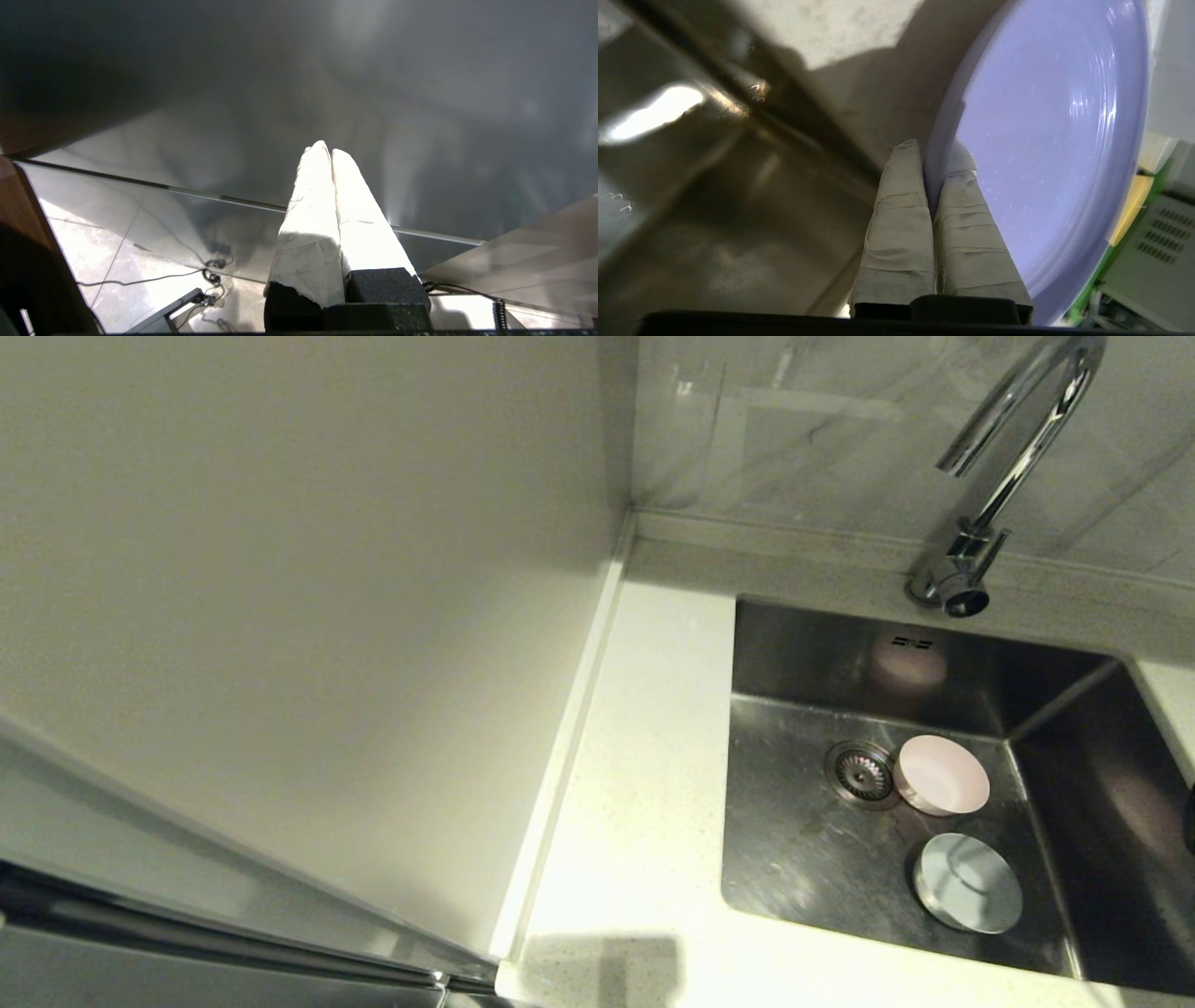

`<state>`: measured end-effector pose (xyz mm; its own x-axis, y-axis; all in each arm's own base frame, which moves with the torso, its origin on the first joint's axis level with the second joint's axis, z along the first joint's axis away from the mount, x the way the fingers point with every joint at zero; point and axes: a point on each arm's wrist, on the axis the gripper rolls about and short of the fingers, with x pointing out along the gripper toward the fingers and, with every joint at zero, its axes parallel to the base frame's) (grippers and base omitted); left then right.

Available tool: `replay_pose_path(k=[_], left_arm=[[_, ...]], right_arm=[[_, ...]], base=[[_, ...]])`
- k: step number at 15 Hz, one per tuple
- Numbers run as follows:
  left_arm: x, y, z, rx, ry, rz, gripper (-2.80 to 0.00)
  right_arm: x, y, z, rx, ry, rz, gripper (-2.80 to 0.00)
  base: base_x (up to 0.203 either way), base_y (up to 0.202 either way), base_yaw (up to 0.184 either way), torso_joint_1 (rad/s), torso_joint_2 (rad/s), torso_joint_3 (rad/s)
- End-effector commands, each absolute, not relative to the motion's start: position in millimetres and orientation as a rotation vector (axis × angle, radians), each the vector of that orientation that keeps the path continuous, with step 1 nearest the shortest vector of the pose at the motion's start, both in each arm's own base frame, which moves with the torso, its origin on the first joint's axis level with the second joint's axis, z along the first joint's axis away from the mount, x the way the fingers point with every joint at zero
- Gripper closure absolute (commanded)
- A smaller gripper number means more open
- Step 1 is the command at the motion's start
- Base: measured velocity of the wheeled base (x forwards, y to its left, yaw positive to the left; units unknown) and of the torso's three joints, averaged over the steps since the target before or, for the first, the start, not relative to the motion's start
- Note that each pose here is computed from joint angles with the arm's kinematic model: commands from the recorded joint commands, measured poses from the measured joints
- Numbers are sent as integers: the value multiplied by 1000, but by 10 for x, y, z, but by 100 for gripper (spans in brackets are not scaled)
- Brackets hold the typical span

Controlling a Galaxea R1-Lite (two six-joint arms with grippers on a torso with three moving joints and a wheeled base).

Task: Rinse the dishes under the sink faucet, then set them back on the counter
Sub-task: Put a plate into the sink

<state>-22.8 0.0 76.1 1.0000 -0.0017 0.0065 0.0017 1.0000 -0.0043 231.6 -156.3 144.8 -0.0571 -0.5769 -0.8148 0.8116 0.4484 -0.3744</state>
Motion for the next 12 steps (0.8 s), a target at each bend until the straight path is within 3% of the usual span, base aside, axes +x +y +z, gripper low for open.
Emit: replay_pose_path(k=[1, 7, 12], left_arm=[[-226, 0, 754, -5, -5, -2, 0], [-226, 0, 753, -5, -3, -2, 0], [-226, 0, 753, -5, -4, -2, 0]], right_arm=[[2307, -1555, 1483, 253, 1147, -1155, 0], [2333, -1420, 1560, 222, 1123, -1110, 0], [2513, -786, 1871, 101, 1033, -782, 0]], base=[[0, 0, 0, 0, 0, 0], [0, 0, 0, 0, 0, 0], [0, 0, 0, 0, 0, 0]])
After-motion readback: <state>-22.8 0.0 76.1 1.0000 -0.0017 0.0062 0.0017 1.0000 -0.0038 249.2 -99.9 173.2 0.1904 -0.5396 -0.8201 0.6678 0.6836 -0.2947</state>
